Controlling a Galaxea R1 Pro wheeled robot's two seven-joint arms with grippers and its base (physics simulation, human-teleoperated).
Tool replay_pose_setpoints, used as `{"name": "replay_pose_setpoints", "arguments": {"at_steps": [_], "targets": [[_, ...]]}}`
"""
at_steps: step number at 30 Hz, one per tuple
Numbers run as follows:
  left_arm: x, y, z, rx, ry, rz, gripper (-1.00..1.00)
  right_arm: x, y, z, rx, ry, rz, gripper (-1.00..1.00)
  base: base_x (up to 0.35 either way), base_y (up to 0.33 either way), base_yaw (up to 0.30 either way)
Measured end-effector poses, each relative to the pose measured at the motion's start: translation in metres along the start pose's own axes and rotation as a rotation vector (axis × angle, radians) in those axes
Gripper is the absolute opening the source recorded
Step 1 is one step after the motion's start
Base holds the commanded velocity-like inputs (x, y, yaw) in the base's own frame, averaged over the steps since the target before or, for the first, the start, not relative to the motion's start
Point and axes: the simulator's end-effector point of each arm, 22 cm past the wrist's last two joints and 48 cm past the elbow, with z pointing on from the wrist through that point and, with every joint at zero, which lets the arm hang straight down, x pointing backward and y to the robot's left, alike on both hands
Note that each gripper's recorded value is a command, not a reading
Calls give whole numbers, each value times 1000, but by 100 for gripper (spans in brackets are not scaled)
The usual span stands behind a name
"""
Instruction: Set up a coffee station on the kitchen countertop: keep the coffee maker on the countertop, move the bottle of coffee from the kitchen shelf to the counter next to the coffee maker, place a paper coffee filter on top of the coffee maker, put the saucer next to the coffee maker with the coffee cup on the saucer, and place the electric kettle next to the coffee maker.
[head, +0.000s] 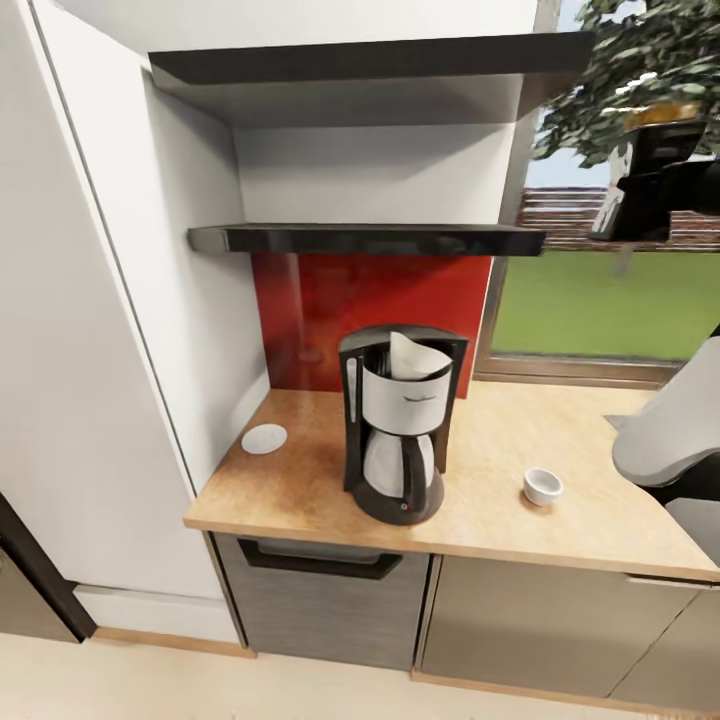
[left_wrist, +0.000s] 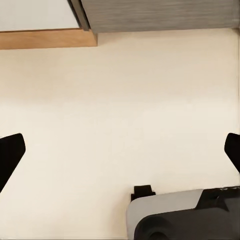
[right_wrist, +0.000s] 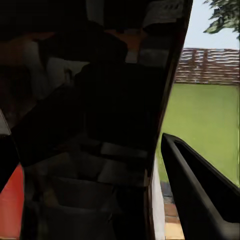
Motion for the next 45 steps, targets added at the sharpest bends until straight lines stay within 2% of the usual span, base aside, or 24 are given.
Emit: {"name": "replay_pose_setpoints", "arguments": {"at_steps": [3, 6, 10, 11, 12, 13, 14, 18, 19, 20, 22, 24, 26, 27, 28, 29, 30, 36, 37, 41, 45], "targets": [[1, -1, 0, 1, 2, -1, 100, 14, -36, -6, 82, 40, -33, -100, -171, -101, 0], [1, -1, 0, 1, 2, -1, 100, 35, -54, -9, 112, 80, -42, -100, -49, -24, 0], [2, -2, 0, 2, 4, -2, 100, 89, -60, -4, 114, 175, -46, -100, -10, -5, 0], [2, -2, -1, 2, 3, -2, 100, 118, -57, -3, 101, 223, -41, -100, -4, -2, 0], [2, -2, 0, 3, 5, -2, 100, 137, -60, 0, 112, 257, -61, -100, -2, -1, 0], [2, -3, -1, 3, 4, -2, 100, 156, -55, -1, 93, 284, -57, -100, -1, -1, 0], [2, -3, 0, 3, 4, -2, 100, 181, -53, 1, 86, 318, -81, -100, -1, -1, 0], [2, -3, 0, 3, 3, -3, 100, 227, -48, 8, 48, 370, -138, -100, 0, 0, 0], [2, -3, -1, 3, 3, -3, 100, 240, -50, 10, 42, 383, -140, -100, 0, 0, 0], [2, -3, -1, 3, 4, -3, 100, 264, -62, 11, 44, 400, -115, -100, 0, 0, 0], [2, -3, -1, 2, 4, -3, 100, 288, -71, 12, 31, 395, -61, -100, 0, 0, 0], [2, -3, -1, 2, 5, -3, 100, 302, -74, 14, 16, 383, -41, -100, 0, 0, 0], [2, -3, 0, 2, 4, -3, 100, 318, -75, 19, 5, 371, -43, -100, 0, 0, 0], [2, -3, 0, 2, 4, -3, 100, 329, -81, 23, 31, 370, -58, -100, 0, 0, 0], [2, -3, 0, 2, 4, -3, 100, 346, -93, 28, 105, 380, -79, -100, 0, 0, 0], [2, -3, 0, 2, 4, -3, 100, 350, -95, 30, 124, 378, -76, -100, 0, 0, 0], [2, -3, -1, 2, 4, -3, 100, 365, -102, 34, 180, 383, -83, -100, 0, 0, 0], [2, -3, -1, 1, 4, -4, 100, 389, -87, 45, 179, 372, -50, -100, 0, 0, 0], [2, -3, -1, 1, 4, -4, 100, 399, -79, 47, 181, 381, -40, -100, 0, 0, 0], [2, -3, -1, 1, 4, -4, 100, 401, -64, 55, 180, 353, -46, -100, 0, 0, 0], [2, -3, -1, 2, 4, -4, 100, 400, -37, 65, 145, 312, -55, -100, 0, 0, 0]]}}
